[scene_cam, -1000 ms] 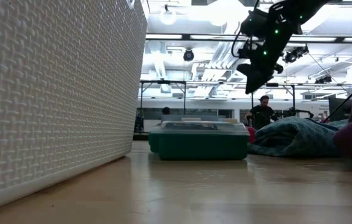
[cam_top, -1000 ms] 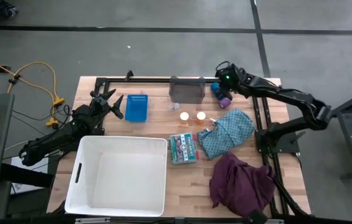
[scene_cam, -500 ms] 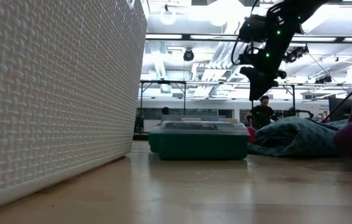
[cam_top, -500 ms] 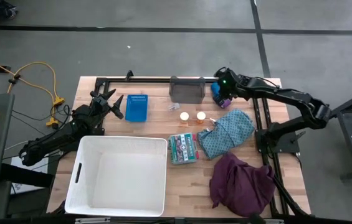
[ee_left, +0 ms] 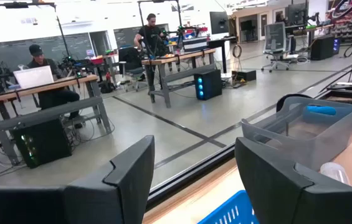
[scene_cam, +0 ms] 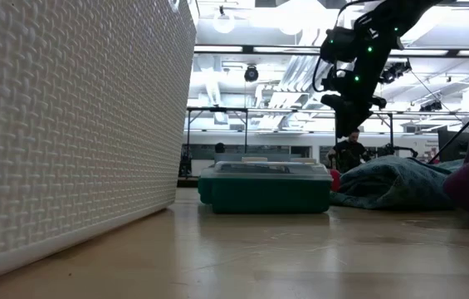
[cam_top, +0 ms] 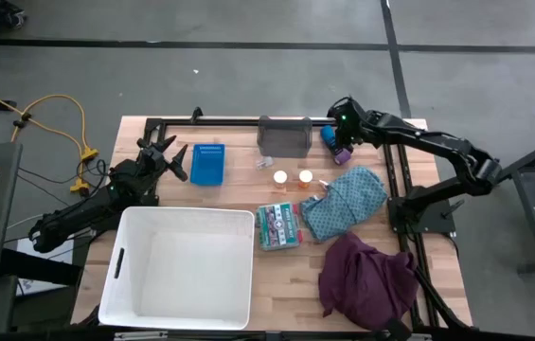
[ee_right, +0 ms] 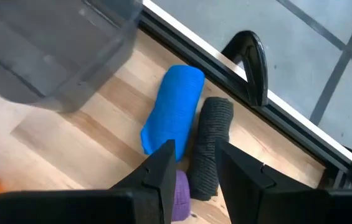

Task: Pick & place medical supplies in basket/bin
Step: Put the black bandage into the black bin

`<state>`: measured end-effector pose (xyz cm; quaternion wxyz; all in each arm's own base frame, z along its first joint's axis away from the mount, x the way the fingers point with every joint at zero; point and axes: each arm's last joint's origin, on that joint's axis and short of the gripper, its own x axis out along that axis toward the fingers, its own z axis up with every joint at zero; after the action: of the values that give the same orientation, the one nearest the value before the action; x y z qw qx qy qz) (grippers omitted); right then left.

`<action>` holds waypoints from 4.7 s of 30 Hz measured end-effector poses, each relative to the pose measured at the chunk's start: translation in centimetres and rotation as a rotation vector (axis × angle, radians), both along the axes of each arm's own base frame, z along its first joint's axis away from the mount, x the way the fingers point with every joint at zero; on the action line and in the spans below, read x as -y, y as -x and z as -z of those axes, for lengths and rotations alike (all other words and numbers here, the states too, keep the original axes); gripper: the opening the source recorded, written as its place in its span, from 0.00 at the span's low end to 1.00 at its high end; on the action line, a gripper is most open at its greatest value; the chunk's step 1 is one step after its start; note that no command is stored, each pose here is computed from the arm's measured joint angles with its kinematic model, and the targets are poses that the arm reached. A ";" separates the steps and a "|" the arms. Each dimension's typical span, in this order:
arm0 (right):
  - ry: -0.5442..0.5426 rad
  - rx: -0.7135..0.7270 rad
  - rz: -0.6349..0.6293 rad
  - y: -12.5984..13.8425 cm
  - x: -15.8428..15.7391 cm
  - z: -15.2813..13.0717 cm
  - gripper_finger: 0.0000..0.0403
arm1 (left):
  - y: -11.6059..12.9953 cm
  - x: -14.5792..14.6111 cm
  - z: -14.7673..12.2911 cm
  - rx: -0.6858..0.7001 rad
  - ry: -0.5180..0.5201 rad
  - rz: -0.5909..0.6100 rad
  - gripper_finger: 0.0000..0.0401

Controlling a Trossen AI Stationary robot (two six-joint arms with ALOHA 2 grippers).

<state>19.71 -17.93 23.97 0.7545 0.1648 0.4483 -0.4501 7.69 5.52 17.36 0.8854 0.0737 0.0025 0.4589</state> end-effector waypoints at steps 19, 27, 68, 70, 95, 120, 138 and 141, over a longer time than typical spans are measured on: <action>-0.250 -0.193 0.087 -1.9 6.0 0.9 0.25 | 0.0 0.0 0.0 0.000 0.000 -0.003 0.54; -0.300 -0.175 0.076 -1.7 6.2 1.1 0.25 | 0.0 0.0 0.0 0.001 0.000 -0.003 0.54; -0.416 -0.235 0.150 -1.6 8.0 5.1 0.52 | 0.0 0.0 0.0 0.000 0.000 0.001 0.54; -0.430 -0.231 0.150 -1.6 8.1 5.4 0.52 | 0.0 0.0 0.0 0.000 0.000 0.001 0.54; -0.433 -0.158 0.164 0.1 8.6 8.5 0.52 | 0.0 0.0 0.0 0.001 0.000 -0.003 0.54; -0.420 -0.120 0.164 0.2 8.7 9.1 0.39 | 0.0 0.0 0.0 0.000 0.000 -0.002 0.54; -0.351 -0.108 0.172 0.6 8.4 7.1 0.28 | 0.0 0.0 0.0 0.001 0.000 0.000 0.54; -0.282 -0.072 0.167 1.1 8.0 4.7 0.28 | 0.0 0.0 0.0 0.000 0.000 0.000 0.54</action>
<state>18.65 -25.95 19.23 0.6675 0.2893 0.5185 -0.4494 7.69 5.52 17.36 0.8855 0.0735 0.0024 0.4587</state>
